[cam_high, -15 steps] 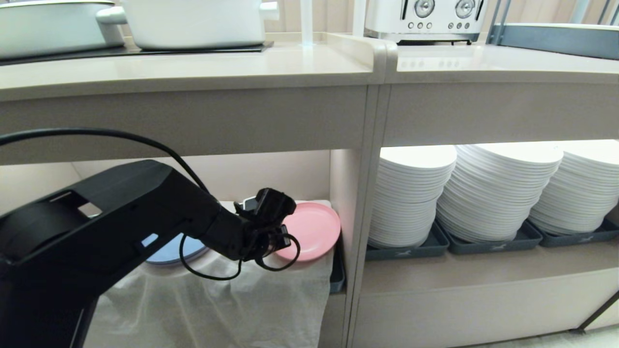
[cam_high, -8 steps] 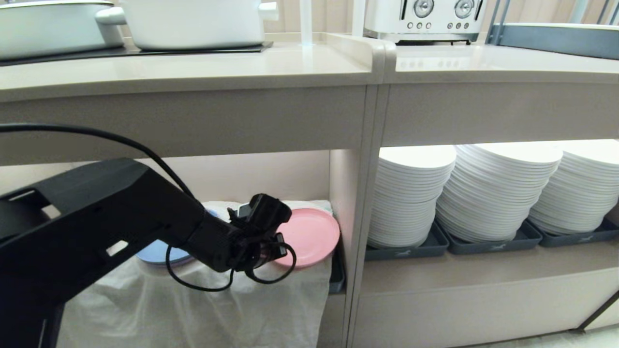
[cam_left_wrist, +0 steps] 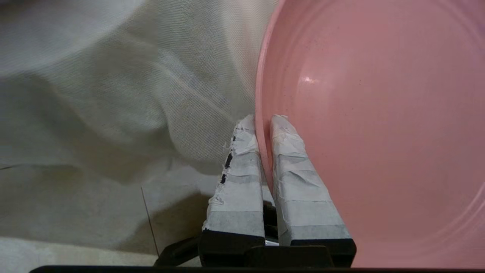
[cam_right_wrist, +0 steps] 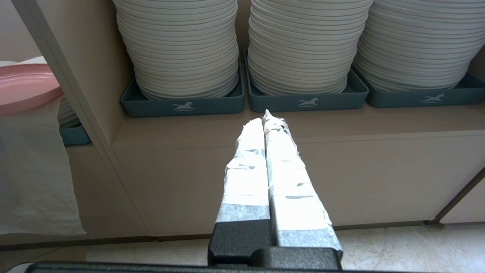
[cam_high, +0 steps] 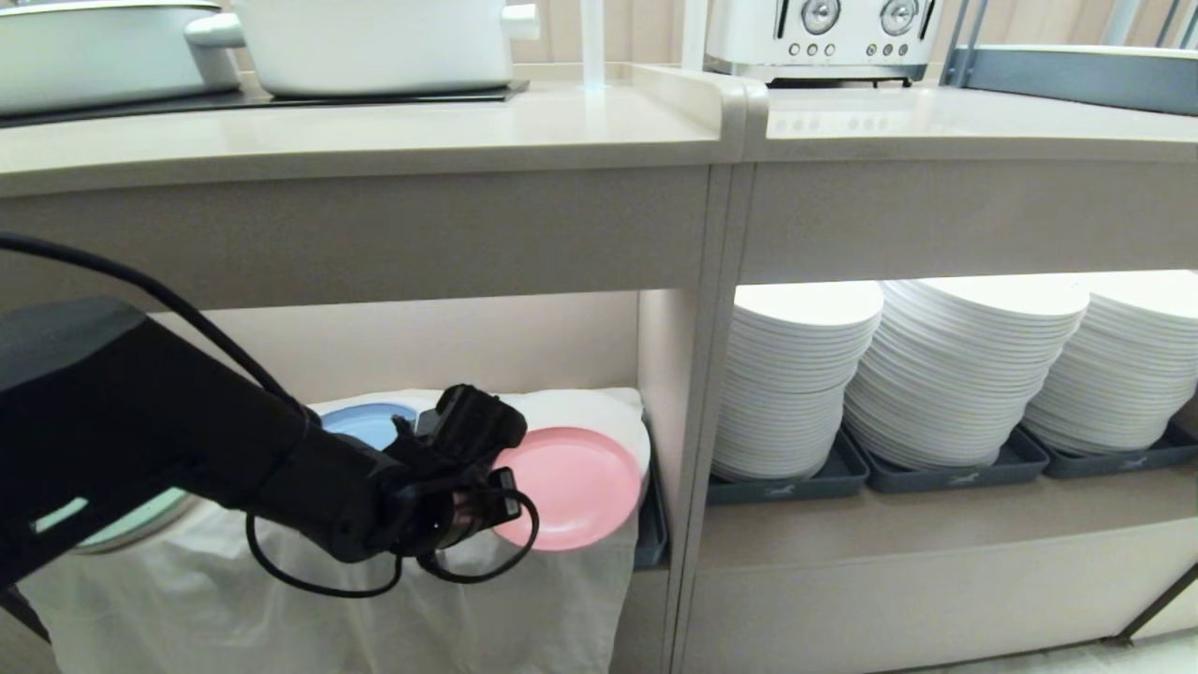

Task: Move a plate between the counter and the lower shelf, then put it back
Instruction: Pick up the plate in the cupboard, then put the plate

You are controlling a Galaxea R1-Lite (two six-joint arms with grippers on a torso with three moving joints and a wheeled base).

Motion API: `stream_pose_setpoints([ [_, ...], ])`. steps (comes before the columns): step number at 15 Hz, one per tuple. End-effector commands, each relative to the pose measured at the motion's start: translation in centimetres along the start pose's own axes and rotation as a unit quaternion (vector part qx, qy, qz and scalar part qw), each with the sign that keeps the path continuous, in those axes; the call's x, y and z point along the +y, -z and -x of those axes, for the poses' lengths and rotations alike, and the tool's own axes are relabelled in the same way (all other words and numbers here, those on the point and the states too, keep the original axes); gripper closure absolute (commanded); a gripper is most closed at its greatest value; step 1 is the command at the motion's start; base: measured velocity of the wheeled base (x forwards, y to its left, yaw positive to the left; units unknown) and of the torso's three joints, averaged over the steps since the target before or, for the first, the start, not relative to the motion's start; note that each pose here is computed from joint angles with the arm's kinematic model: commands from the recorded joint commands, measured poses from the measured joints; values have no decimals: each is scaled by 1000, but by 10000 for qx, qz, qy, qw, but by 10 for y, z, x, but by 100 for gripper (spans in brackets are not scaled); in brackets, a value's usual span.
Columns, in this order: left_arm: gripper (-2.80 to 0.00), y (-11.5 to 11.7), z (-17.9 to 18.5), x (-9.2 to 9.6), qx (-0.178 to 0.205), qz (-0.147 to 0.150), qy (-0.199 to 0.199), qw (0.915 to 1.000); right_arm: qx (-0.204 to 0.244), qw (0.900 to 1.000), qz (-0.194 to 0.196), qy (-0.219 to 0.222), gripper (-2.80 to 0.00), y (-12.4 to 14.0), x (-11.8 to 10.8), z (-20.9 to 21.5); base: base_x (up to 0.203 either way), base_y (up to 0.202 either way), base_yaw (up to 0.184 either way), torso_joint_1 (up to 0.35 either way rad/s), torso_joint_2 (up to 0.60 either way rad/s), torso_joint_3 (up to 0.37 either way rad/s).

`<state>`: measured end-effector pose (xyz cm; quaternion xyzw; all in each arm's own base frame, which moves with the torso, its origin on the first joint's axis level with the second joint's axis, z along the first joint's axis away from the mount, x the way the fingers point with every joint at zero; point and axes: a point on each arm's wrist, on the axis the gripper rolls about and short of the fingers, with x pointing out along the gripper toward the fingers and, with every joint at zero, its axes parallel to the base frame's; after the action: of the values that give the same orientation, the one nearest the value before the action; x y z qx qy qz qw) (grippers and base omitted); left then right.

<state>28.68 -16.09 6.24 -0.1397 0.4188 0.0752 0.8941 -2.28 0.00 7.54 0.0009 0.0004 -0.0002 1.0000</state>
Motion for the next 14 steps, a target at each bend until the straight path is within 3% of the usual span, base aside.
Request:
stream_pose_setpoints([
  [1, 0, -2, 19, 5, -122, 62, 110, 9998, 3, 10000, 1, 5, 0, 0, 0, 0, 0, 0, 0, 0, 0, 0],
  [8, 0, 15, 70, 43, -158, 38, 209, 9996, 3, 10000, 1, 6, 0, 0, 0, 0, 0, 0, 0, 0, 0, 0],
  [14, 0, 24, 97, 71, -228, 293, 339, 9987, -4, 10000, 1, 5, 0, 0, 0, 0, 0, 0, 0, 0, 0, 0],
])
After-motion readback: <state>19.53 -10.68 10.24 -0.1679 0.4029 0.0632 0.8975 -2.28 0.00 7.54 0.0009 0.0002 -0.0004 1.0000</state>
